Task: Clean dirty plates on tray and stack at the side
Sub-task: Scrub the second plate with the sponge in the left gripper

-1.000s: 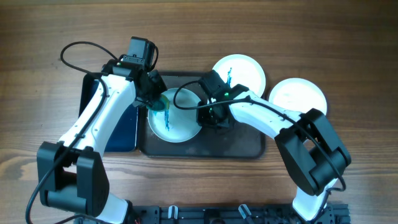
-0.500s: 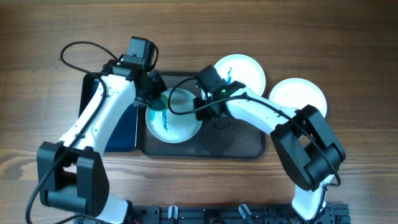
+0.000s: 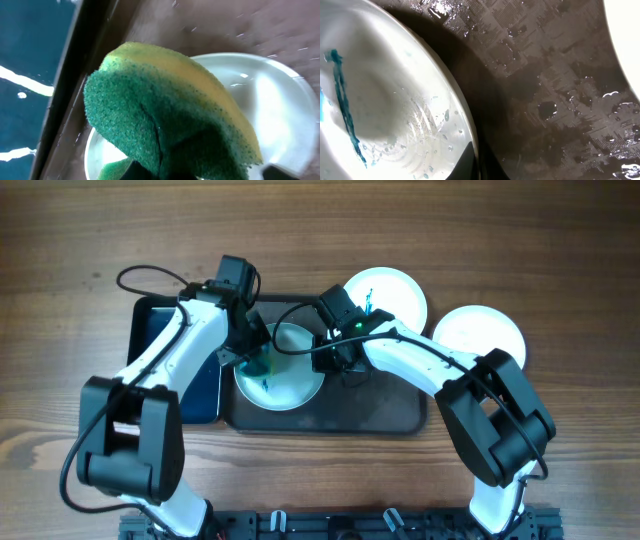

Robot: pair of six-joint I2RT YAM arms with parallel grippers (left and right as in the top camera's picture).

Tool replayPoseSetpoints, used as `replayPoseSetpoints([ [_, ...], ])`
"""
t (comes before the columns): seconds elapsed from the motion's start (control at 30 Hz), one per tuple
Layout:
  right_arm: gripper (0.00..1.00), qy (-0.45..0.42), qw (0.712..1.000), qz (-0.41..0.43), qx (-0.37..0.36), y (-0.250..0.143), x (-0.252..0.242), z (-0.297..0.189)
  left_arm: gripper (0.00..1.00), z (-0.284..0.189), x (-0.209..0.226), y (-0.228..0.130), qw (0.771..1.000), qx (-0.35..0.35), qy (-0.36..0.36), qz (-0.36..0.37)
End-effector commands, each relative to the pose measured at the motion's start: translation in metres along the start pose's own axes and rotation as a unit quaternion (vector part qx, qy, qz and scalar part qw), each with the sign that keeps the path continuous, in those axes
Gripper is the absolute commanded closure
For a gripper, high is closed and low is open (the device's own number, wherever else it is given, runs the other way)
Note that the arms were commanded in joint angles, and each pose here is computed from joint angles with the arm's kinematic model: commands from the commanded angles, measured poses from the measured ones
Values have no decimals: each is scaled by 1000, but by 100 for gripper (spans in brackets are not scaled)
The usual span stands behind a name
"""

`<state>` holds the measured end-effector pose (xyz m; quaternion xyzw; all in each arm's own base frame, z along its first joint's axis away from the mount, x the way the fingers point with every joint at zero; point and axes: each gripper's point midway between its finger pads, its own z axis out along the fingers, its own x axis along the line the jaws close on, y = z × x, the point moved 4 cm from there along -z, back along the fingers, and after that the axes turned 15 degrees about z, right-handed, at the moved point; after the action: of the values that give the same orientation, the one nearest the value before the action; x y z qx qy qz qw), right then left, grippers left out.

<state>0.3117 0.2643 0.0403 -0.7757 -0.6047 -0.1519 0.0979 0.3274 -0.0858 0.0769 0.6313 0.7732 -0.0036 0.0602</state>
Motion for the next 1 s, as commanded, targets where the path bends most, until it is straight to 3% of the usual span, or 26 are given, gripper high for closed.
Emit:
replayPoseSetpoints([
  [0.0, 96, -33, 999, 18, -8, 2, -11, 11, 96, 20, -9, -15, 1000, 24, -2, 11],
  [0.27, 96, -33, 999, 18, -8, 2, -12, 11, 96, 47, -34, -37, 997, 12, -15, 73],
  [0.33, 96, -33, 999, 18, -9, 3, -11, 11, 96, 47, -51, -33, 985, -6, -60, 164],
  [0.43, 96, -32, 999, 18, -9, 3, -11, 11, 96, 46, -56, -25, 978, -26, -72, 195],
  [0.5, 96, -33, 999, 18, -8, 2, -11, 11, 96, 46, -48, -17, 982, -38, -53, 175],
  [0.67, 96, -34, 999, 17, -8, 2, -12, 12, 96, 44, 11, -12, 995, -47, 89, -7],
  [0.73, 96, -33, 999, 17, -8, 2, -12, 12, 96, 44, 18, -18, 995, -25, 94, -27],
  [0.8, 96, -31, 999, 17, -10, 3, -11, 13, 96, 45, 11, -28, 998, 13, 56, -12],
  [0.97, 96, -31, 999, 17, -9, 3, -11, 13, 96, 42, -41, -41, 983, 52, -116, 131],
])
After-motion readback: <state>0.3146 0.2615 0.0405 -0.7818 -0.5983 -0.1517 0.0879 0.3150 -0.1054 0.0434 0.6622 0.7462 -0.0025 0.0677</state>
